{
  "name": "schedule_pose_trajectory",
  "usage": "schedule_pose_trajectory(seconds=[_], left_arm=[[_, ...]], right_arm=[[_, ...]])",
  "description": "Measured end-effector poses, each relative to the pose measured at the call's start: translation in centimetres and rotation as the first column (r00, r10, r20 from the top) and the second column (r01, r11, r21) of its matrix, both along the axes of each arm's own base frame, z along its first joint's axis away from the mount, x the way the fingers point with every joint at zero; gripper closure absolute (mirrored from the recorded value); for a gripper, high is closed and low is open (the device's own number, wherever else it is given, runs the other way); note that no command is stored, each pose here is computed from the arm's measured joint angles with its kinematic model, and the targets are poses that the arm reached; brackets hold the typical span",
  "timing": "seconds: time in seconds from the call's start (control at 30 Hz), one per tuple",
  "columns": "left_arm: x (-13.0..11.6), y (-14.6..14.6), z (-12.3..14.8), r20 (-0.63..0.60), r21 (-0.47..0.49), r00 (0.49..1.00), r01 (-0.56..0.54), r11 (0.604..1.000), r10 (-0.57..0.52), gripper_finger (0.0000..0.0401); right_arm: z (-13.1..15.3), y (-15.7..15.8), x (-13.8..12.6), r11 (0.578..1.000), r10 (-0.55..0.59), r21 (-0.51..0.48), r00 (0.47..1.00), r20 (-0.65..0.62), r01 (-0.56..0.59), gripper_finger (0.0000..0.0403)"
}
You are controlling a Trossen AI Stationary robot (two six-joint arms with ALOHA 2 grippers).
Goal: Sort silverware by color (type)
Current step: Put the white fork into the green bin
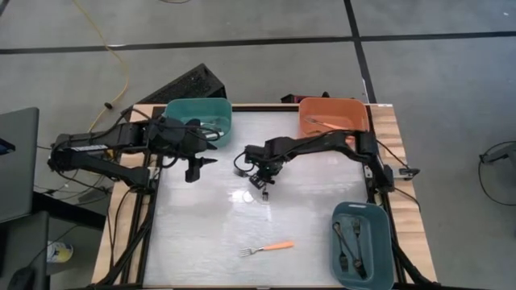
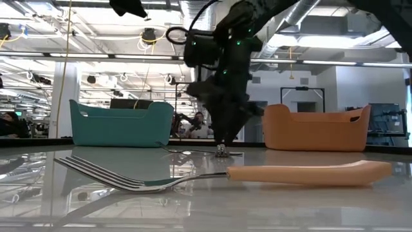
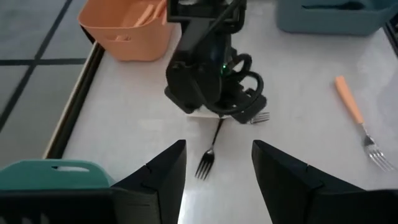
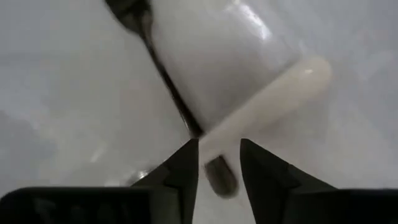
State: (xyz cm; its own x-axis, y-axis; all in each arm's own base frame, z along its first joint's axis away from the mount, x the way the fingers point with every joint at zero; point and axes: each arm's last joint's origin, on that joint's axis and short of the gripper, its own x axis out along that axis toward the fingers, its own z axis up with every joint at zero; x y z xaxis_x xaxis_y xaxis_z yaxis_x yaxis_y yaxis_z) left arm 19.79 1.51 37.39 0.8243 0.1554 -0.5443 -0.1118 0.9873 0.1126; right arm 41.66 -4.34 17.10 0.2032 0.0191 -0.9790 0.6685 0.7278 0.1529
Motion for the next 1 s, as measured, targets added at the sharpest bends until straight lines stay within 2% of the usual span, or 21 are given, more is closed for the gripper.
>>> schedule_pose_trajectory(seconds=[0.1, 0.23, 0.5, 0.67, 0.8, 0.93, 1.0], left_arm=[[0.0, 0.3, 0.0, -0.002, -0.002, 1.000, 0.024, 1.000, -0.024, 0.0232], [-0.1, 0.6, 0.0, -0.005, 0.001, 0.998, 0.068, 0.998, -0.068, 0.0232], [-0.1, 2.0, 0.2, -0.004, 0.103, 0.992, 0.123, 0.987, -0.123, 0.0232], [-0.2, 3.1, 0.5, 0.032, 0.129, 0.984, 0.172, 0.977, -0.178, 0.0232], [-0.3, 3.9, 0.5, 0.042, 0.119, 0.980, 0.190, 0.975, -0.196, 0.0232], [-0.4, 4.6, 0.4, 0.047, 0.124, 0.974, 0.216, 0.969, -0.223, 0.0232], [-0.3, 5.0, 0.3, 0.045, 0.118, 0.972, 0.225, 0.967, -0.232, 0.0232]], right_arm=[[-0.4, 0.1, 0.0, 0.998, -0.052, -0.022, 0.998, -0.018, 0.052, 0.0242], [0.0, 0.6, 0.1, 0.998, -0.057, -0.029, 0.998, 0.001, 0.057, 0.0228], [0.5, 1.2, 0.2, 0.990, -0.132, -0.054, 0.991, 0.032, 0.134, 0.0218], [0.5, 1.1, 0.2, 0.980, -0.191, -0.045, 0.981, 0.030, 0.192, 0.0174], [0.5, 1.1, 0.1, 0.963, -0.261, -0.057, 0.965, 0.032, 0.263, 0.0138], [0.6, 1.1, 0.2, 0.923, -0.357, -0.132, 0.932, 0.065, 0.362, 0.0128], [0.6, 1.1, 0.2, 0.911, -0.385, -0.133, 0.920, 0.071, 0.391, 0.0127]])
